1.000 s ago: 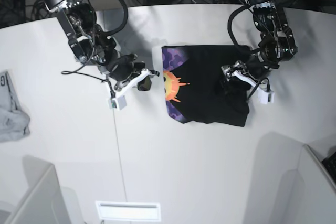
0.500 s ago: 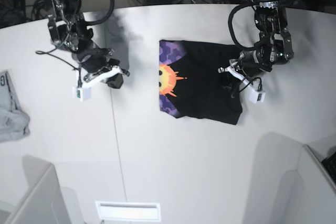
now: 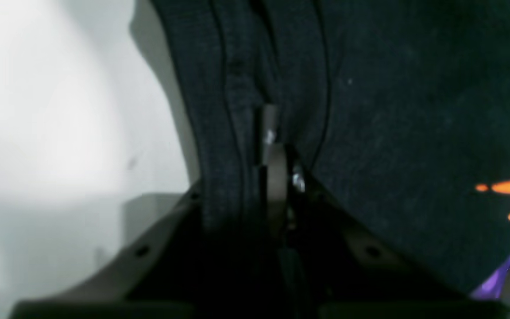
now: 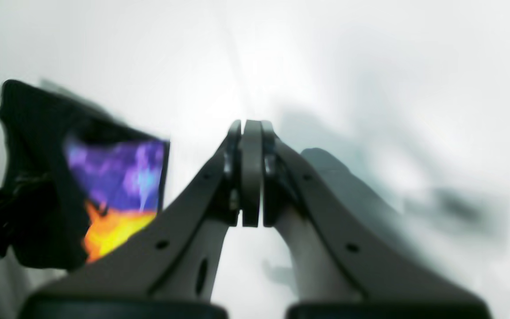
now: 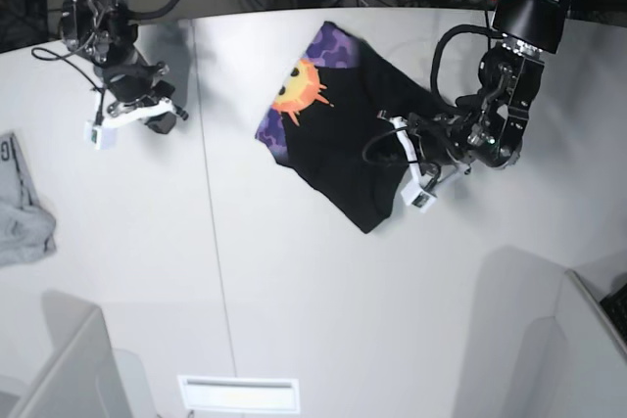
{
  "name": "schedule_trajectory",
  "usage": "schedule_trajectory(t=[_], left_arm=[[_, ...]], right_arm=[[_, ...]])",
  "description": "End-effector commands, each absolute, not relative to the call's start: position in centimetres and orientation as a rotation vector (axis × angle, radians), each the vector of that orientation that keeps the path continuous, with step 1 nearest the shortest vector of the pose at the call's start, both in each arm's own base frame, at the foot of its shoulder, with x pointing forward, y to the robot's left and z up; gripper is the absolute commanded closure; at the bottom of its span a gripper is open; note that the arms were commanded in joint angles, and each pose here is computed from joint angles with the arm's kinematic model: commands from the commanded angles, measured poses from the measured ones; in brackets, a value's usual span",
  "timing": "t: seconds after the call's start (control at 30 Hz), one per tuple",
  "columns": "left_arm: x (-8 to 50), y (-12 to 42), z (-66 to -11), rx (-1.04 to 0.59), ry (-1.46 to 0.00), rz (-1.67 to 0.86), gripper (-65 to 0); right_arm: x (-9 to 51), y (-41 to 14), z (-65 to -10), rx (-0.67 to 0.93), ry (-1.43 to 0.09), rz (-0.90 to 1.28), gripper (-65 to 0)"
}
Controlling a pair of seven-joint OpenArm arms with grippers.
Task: Fold the T-shirt properly
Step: 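Reposition the folded shirt with the left gripper, pressing it flat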
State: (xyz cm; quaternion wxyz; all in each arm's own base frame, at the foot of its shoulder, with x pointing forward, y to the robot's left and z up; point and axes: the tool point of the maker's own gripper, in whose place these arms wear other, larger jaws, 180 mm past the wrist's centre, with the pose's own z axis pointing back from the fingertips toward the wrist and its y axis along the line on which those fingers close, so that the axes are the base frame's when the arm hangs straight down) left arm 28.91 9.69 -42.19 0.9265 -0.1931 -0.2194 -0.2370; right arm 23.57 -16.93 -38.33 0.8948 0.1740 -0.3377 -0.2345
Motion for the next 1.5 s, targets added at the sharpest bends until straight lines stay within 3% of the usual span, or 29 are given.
schedule_trajectory(t=[0.0, 0.33, 0.63, 0.83, 0.93, 1.2, 1.47], left_arm=[[29.5, 9.4, -41.6, -0.385, -0.459, -0.528, 0.0], [30.6, 3.1, -39.9, -0.362, -0.446, -0.87, 0.0], [31.0, 0.7, -38.7, -0.291, -0.434, -1.16, 0.0], [31.6, 2.5, -39.8, -0.042, -0.416, -1.501, 0.0], [31.1, 2.0, -40.3, 0.004, -0.425, -1.644, 0.0], [30.1, 0.3, -41.7, 0.02, -0.453, -1.684, 0.0], [32.4, 0.1, -44.0, -0.044, -0.377, -1.398, 0.0]], right_arm=[[24.1, -17.7, -37.3, 0.354, -0.744, -0.48, 0.0], [20.0, -21.4, -38.1, 0.285, -0.737, -0.696, 0.0], [18.4, -20.6, -38.5, 0.297, -0.72, -0.774, 0.0], [18.2, -19.9, -38.7, 0.315, -0.713, -0.802, 0.0], [18.3, -19.8, -38.7, 0.318, -0.715, -0.802, 0.0], [18.3, -19.5, -38.7, 0.326, -0.715, -0.819, 0.0], [19.1, -19.6, -38.4, 0.331, -0.732, -0.814, 0.0]])
